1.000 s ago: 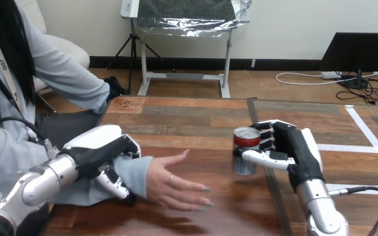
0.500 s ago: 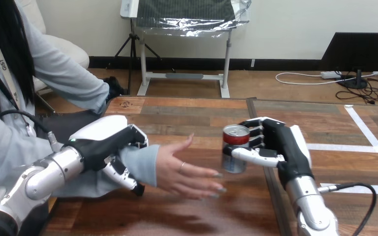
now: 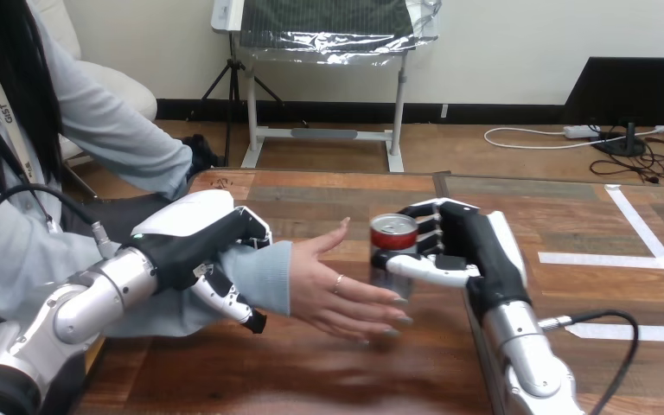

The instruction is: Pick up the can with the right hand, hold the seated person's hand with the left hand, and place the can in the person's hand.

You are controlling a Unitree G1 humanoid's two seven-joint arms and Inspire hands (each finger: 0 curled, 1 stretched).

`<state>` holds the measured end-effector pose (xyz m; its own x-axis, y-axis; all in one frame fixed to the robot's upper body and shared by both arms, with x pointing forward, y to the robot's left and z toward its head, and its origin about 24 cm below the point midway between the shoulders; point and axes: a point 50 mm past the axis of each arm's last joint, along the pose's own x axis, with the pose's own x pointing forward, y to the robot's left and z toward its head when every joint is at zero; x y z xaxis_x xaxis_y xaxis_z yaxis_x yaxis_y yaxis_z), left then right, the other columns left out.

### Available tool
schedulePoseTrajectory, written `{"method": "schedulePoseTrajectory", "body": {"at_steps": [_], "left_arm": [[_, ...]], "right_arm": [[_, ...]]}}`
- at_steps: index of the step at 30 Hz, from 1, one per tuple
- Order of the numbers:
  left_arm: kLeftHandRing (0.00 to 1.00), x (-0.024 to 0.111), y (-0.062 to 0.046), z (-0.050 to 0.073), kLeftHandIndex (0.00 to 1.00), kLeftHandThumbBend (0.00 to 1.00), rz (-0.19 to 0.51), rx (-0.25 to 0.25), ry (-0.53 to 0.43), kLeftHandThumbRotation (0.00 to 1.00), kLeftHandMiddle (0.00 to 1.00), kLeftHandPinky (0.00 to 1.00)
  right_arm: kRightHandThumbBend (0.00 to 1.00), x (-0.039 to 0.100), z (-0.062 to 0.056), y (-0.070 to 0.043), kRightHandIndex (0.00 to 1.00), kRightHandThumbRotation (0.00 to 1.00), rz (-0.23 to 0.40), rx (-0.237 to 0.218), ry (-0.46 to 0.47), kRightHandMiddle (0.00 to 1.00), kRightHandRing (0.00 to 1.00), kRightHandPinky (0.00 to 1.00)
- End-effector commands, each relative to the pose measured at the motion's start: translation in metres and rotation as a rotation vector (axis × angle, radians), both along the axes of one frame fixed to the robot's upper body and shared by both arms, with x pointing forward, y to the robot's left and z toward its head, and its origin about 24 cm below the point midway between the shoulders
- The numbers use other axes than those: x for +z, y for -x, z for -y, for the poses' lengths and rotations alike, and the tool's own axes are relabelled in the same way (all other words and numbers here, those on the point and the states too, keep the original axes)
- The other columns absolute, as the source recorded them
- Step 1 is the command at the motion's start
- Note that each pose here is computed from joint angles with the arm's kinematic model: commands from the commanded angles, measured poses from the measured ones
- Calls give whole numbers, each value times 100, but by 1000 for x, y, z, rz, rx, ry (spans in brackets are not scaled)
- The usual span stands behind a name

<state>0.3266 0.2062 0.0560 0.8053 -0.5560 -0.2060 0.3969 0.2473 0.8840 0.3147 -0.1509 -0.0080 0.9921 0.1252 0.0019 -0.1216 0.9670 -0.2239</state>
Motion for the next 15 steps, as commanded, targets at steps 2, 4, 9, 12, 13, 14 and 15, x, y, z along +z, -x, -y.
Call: {"method": "schedulePoseTrajectory", "body": {"at_steps": [2, 4, 9, 12, 13, 14, 15], "left_arm": [[30, 45, -19, 23, 40, 87, 174, -57, 101, 0, 37, 25], [30, 45, -19, 23, 40, 87, 175, -59, 103, 0, 37, 25], [30, 46, -19, 25, 39, 88, 184, -60, 117, 0, 37, 24], [30, 46, -19, 26, 39, 88, 180, -60, 116, 0, 37, 24], [30, 46, -19, 26, 39, 88, 178, -60, 118, 0, 37, 24], [30, 46, -20, 26, 39, 87, 177, -60, 120, 0, 37, 24], [30, 45, -20, 26, 39, 87, 176, -60, 121, 0, 37, 24]], "right_arm": [[77, 40, -16, -24, 53, 0, 176, 46, -22, 48, 41, 36], [77, 40, -19, -23, 53, 0, 177, 54, -26, 48, 41, 36], [76, 40, -23, -22, 53, 0, 179, 61, -29, 49, 42, 37], [76, 40, -26, -22, 53, 0, 184, 71, -37, 49, 42, 37], [76, 40, -29, -21, 53, 0, 184, 74, -43, 49, 42, 37], [76, 40, -30, -21, 53, 0, 185, 76, -47, 49, 42, 37], [76, 40, -31, -21, 53, 0, 185, 77, -49, 49, 42, 37]]}}
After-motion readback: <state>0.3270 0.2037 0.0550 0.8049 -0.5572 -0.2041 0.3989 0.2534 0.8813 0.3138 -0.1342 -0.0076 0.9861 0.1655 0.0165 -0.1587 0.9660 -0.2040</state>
